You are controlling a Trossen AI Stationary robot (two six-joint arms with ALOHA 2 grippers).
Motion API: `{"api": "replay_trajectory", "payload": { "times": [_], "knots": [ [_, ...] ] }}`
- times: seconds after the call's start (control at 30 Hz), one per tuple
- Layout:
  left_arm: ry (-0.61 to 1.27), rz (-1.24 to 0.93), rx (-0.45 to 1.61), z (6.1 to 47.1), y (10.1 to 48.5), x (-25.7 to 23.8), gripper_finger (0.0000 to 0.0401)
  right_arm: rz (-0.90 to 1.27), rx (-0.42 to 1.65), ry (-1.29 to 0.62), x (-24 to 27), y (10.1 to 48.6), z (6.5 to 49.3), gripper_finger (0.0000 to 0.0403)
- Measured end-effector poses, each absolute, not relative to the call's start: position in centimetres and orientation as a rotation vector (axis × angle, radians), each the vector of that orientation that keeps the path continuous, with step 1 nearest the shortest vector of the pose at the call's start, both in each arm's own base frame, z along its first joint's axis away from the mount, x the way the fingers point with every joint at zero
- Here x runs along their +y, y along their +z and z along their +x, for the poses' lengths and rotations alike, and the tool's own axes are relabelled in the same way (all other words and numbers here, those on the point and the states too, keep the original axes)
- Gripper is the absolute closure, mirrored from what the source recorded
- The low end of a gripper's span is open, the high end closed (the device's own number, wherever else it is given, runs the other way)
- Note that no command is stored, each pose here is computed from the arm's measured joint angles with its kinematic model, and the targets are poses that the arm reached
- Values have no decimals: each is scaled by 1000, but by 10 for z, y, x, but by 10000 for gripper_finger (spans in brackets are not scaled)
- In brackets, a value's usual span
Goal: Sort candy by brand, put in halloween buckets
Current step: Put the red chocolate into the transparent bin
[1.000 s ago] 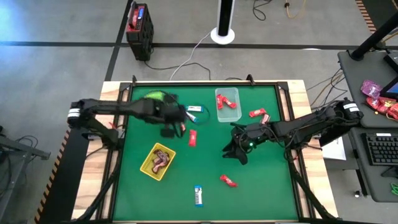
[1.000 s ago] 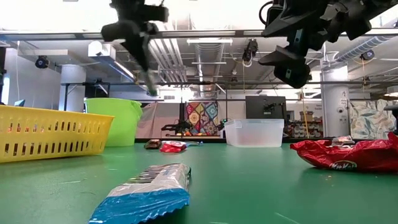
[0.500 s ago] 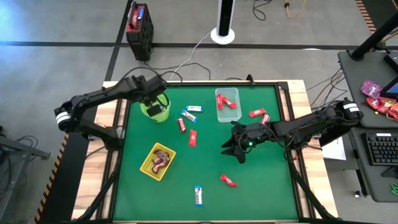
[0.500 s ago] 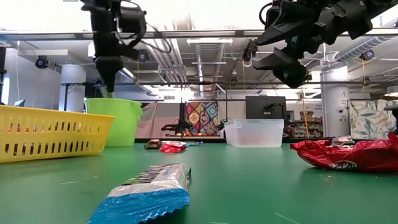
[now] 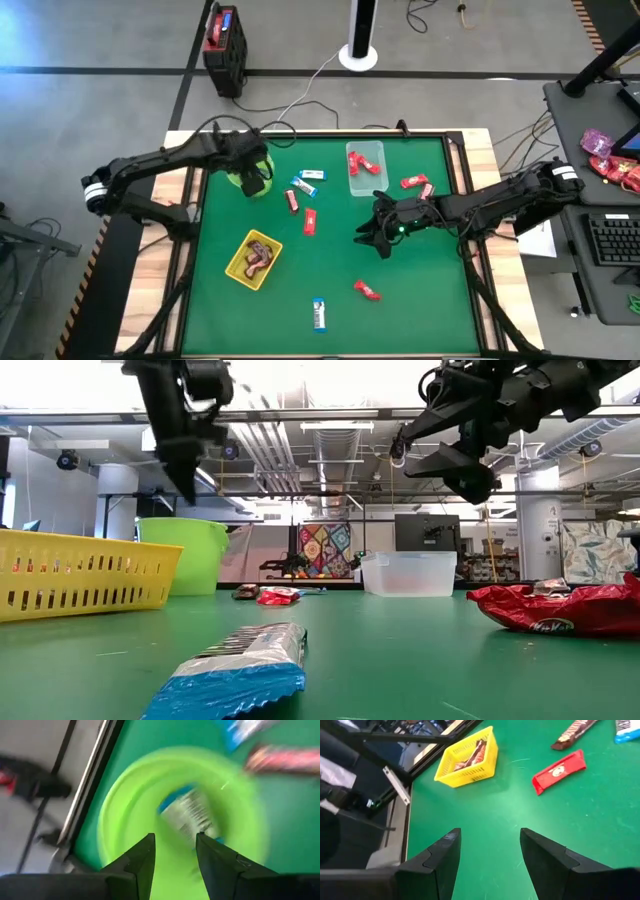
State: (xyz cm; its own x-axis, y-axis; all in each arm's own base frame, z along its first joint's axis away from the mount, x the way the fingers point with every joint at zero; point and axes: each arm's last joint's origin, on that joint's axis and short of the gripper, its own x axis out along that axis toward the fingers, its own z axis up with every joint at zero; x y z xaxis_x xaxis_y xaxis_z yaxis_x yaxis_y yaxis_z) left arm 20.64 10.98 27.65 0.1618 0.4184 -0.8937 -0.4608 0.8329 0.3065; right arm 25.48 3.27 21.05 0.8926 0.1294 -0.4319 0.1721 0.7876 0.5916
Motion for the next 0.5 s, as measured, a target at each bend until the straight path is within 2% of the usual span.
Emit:
{"api": "replay_trajectory", "payload": {
  "times": [0.17, 0.37, 0.5],
  "knots": [
    [493, -15, 1029, 218, 288, 77, 275, 698, 533, -73, 32, 209, 253, 207],
    [336, 28, 809, 230, 291, 28, 274, 642, 789, -257, 38, 220, 254, 207],
    [315, 48, 722, 232, 287, 4, 274, 592, 928, -271, 52, 230, 263, 207]
  ]
}}
